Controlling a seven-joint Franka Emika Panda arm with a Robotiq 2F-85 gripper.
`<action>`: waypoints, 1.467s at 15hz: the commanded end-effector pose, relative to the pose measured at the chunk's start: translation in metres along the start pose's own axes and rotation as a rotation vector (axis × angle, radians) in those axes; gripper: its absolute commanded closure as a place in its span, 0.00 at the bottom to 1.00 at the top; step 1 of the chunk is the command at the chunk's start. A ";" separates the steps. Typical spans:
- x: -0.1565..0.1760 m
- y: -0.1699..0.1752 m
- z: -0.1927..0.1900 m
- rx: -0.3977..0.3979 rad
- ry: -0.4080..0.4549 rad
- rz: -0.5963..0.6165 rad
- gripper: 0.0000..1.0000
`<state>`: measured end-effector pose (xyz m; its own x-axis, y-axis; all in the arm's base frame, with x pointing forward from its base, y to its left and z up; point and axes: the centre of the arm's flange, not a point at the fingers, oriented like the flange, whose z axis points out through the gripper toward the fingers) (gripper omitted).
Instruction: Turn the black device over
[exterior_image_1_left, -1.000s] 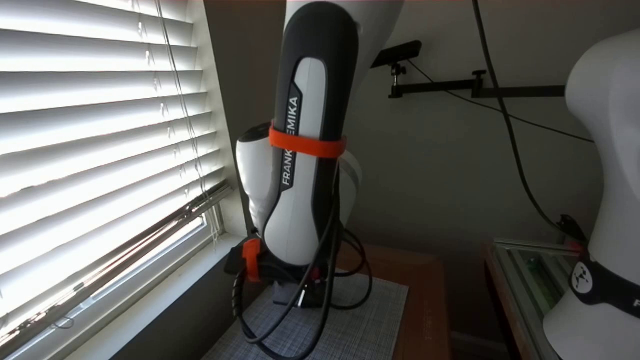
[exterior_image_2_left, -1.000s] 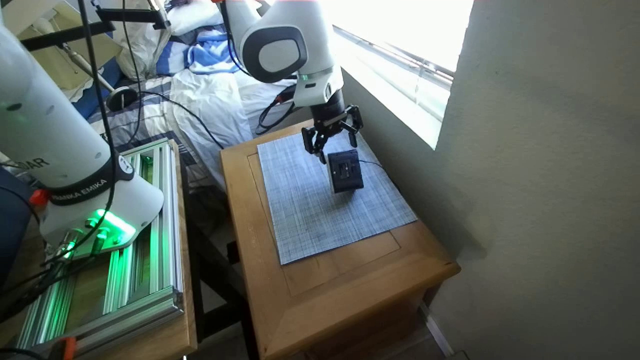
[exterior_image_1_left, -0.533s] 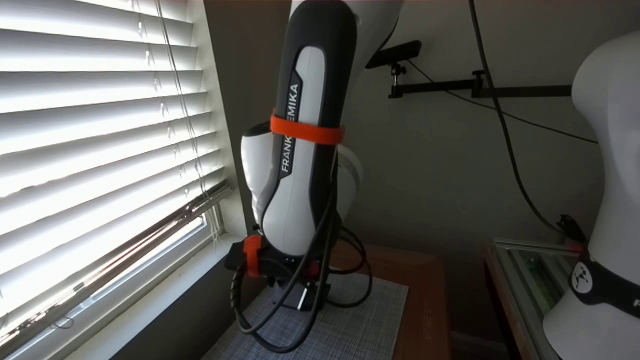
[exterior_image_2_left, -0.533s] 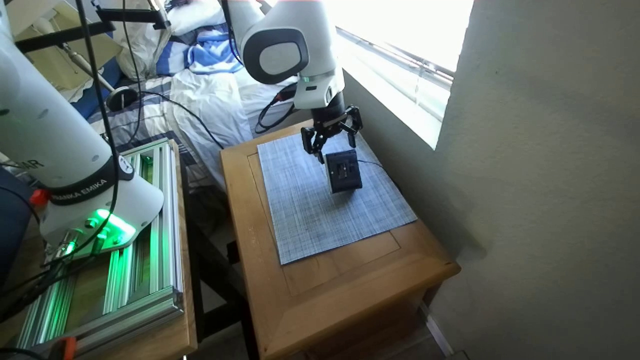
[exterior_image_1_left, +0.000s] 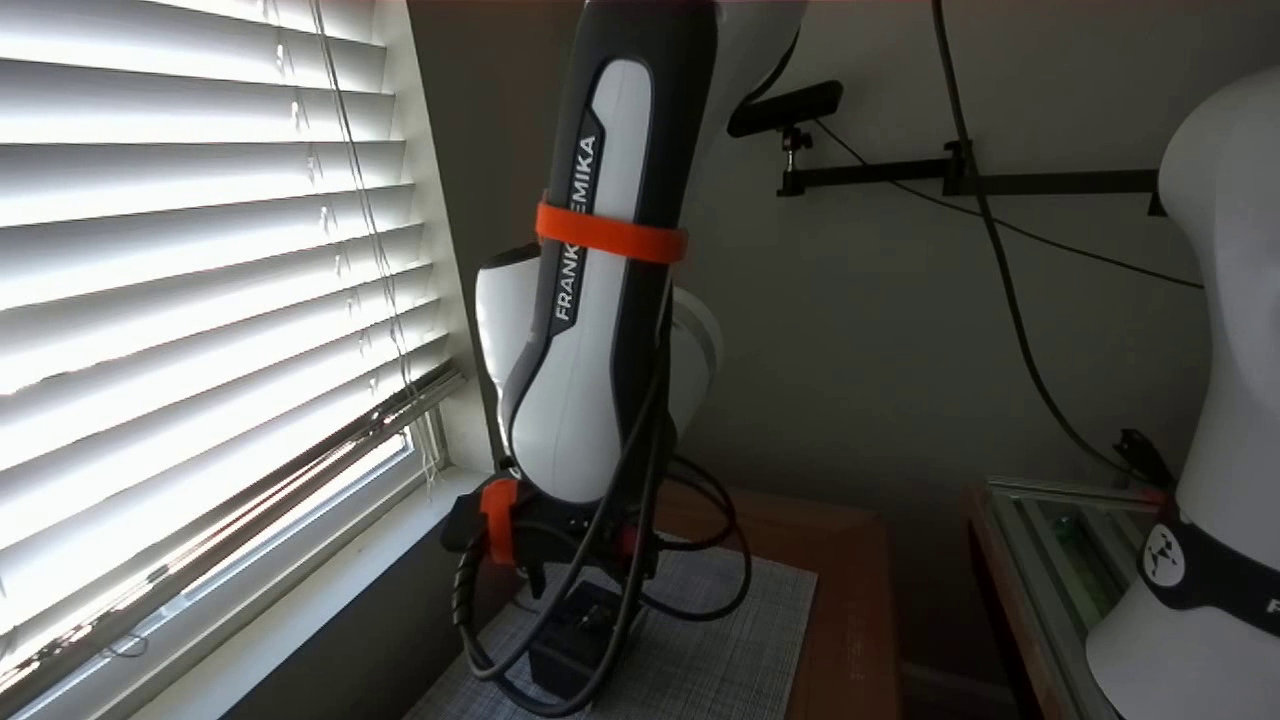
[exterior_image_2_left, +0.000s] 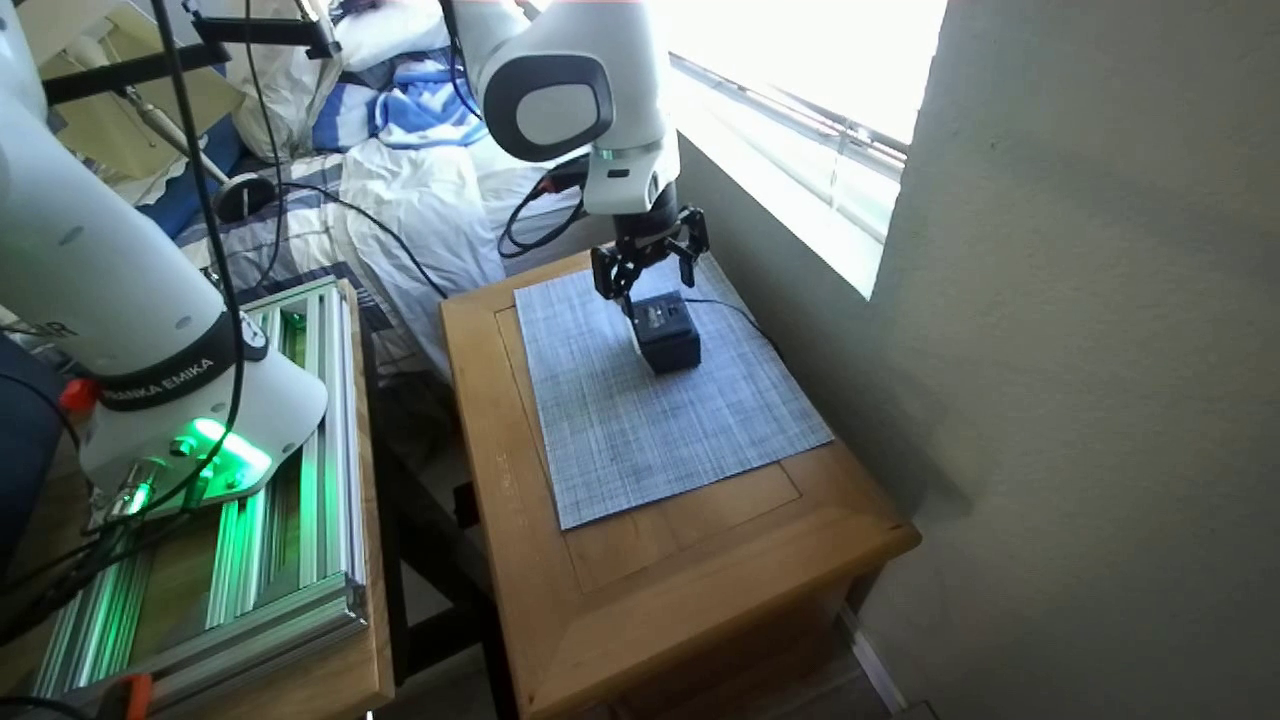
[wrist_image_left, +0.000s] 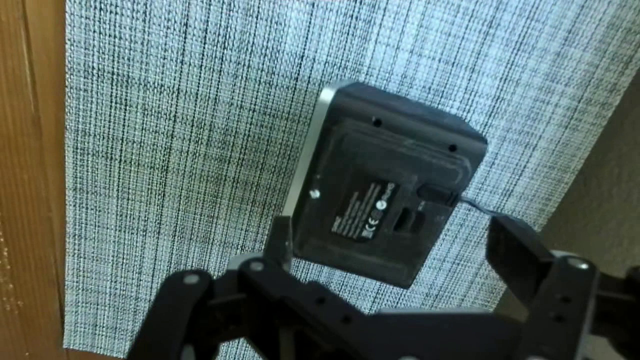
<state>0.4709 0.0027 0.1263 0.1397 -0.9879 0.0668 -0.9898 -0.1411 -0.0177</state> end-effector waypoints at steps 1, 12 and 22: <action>0.007 0.009 -0.014 -0.002 -0.037 0.003 0.00; 0.027 0.017 -0.061 -0.057 -0.148 -0.330 0.00; 0.050 0.031 -0.112 -0.124 -0.197 -0.835 0.00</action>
<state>0.4542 -0.0383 0.2207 0.7348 -0.6596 -0.1582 -0.6586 -0.7496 0.0664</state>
